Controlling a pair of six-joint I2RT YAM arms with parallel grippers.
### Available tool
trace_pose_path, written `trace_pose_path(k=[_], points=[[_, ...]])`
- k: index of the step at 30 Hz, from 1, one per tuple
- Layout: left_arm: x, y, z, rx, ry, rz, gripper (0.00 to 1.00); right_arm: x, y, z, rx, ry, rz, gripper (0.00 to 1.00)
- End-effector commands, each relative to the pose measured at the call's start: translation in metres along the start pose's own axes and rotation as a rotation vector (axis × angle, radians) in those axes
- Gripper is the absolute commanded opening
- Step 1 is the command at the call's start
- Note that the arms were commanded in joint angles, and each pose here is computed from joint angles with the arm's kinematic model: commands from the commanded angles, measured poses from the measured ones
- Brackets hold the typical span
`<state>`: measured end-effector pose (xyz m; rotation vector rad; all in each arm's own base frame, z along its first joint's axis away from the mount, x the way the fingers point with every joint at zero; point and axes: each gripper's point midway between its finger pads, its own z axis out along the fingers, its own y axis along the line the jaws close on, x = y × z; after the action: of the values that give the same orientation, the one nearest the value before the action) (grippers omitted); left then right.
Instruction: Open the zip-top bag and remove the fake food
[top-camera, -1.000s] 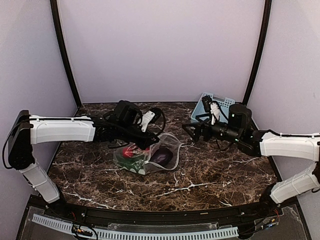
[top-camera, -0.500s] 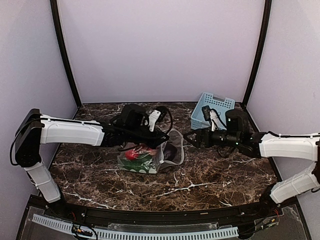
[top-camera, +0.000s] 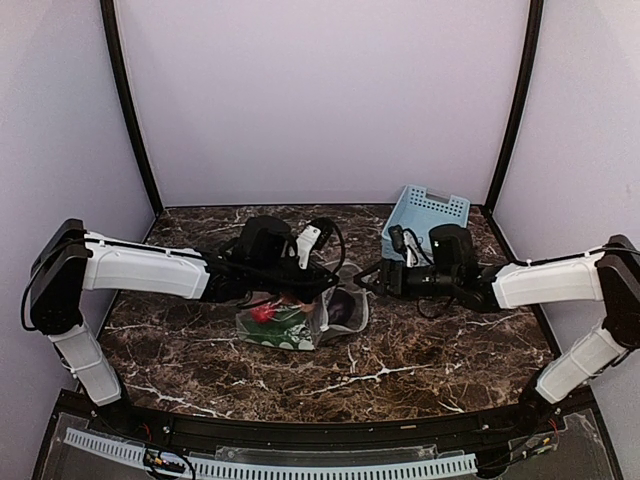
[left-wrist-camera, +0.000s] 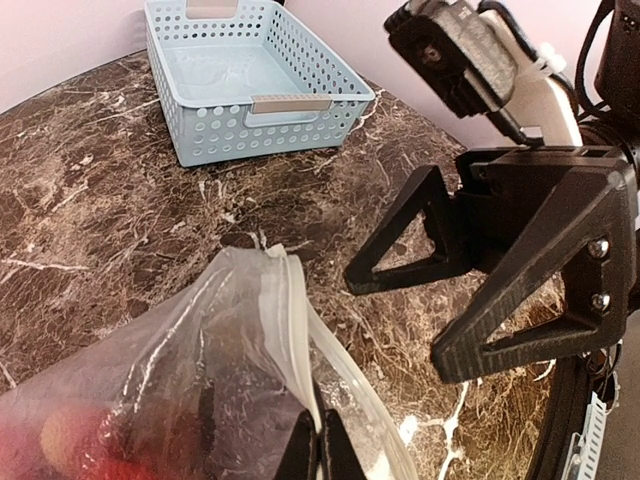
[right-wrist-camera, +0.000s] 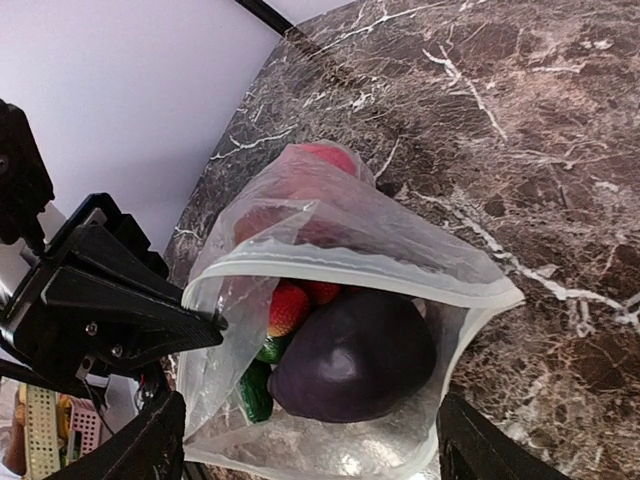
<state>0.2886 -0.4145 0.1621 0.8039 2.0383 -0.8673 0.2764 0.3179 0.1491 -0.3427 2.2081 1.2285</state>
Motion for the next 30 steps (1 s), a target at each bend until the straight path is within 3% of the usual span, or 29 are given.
trace_pose_path(k=[1, 19, 30], points=[[-0.005, -0.005, -0.003, 0.005, -0.035, 0.016, 0.01, 0.006, 0.018, 0.019, -0.107, 0.034, 0.082, 0.82], [-0.006, -0.007, -0.003, 0.013, -0.046, 0.046, 0.01, 0.036, -0.017, 0.06, -0.062, 0.07, 0.357, 0.72], [-0.003, -0.01, 0.0, 0.034, -0.039, 0.063, 0.01, 0.034, -0.022, 0.084, -0.055, 0.056, 0.429, 0.75]])
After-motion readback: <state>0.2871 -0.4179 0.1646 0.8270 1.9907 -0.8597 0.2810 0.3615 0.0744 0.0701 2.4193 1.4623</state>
